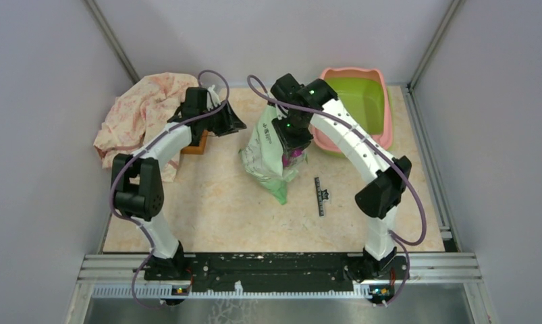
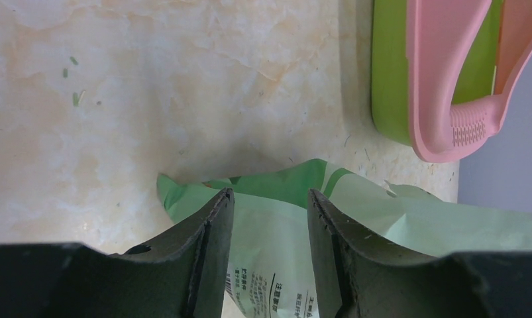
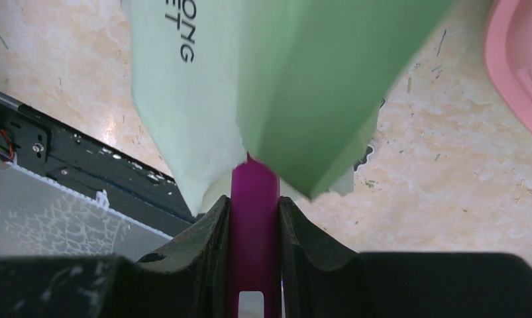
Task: Fill the litter box with clean litter
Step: 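Scoop the cat litter from the cat litter bag.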
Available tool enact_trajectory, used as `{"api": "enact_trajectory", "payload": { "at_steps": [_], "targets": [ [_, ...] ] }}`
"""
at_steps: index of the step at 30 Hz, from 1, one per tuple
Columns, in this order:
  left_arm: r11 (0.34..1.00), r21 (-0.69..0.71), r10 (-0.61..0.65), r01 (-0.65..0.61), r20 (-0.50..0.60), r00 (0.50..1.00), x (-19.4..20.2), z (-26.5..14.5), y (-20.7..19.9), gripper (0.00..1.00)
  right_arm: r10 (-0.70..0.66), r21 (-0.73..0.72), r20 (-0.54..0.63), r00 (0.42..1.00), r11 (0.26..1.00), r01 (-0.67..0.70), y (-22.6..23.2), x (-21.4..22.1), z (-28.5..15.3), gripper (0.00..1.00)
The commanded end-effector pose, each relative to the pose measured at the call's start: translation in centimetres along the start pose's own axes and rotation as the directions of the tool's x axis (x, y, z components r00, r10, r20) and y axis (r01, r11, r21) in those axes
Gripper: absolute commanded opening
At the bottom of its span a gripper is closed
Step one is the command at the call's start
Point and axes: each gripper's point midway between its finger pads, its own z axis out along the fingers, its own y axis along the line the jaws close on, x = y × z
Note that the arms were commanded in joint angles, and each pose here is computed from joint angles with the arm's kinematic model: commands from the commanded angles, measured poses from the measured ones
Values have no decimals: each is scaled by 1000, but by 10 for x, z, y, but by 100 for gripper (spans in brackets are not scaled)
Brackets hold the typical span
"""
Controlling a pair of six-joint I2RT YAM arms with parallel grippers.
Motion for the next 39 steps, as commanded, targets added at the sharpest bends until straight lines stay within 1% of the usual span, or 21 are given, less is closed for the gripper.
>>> {"api": "enact_trajectory", "payload": {
  "at_steps": [1, 8, 10, 11, 15, 20, 22, 27, 30, 34, 39],
  "targets": [
    [999, 14, 46, -47, 31, 998, -9, 12, -8, 51, -17, -61, 37, 999, 998, 19, 9, -24, 17, 0],
    [998, -1, 69, -69, 18, 997, -3, 17, -7, 50, 5, -90, 69, 998, 996, 1, 10, -21, 58, 0],
    [997, -2, 72, -72, 13, 997, -1, 17, -7, 50, 14, -75, 90, 996, 997, -8, 6, -18, 68, 0],
    [997, -8, 74, -74, 12, 997, 0, 17, -6, 50, 13, -87, 107, 994, 996, -4, 7, -17, 70, 0],
    [997, -15, 80, -80, 6, 997, 5, 13, -6, 50, -1, -78, 237, 972, 997, 20, 7, -17, 58, 0],
    [997, -5, 83, -83, 8, 997, 6, 8, -11, 50, -69, -53, 404, 912, 994, 98, 15, -16, 33, 0],
    [996, -11, 88, -87, 12, 996, 6, 5, -13, 50, -91, -19, 452, 888, 994, 112, 16, -13, 26, 0],
    [995, -21, 97, -97, 21, 995, 6, -6, -17, 49, -126, 4, 561, 818, 989, 150, 20, -6, 9, 0],
    [994, -31, 109, -108, 39, 993, 2, -15, -20, 50, -139, 26, 609, 781, 987, 156, 18, 5, 6, 0],
    [992, -38, 120, -118, 61, 991, -3, -26, -25, 49, -131, 57, 666, 735, 991, 124, 7, 21, 5, 0],
    [992, -44, 124, -120, 76, 989, -6, -36, -29, 49, -133, 82, 703, 698, 991, 107, -5, 36, 6, 0]
  ]
}}
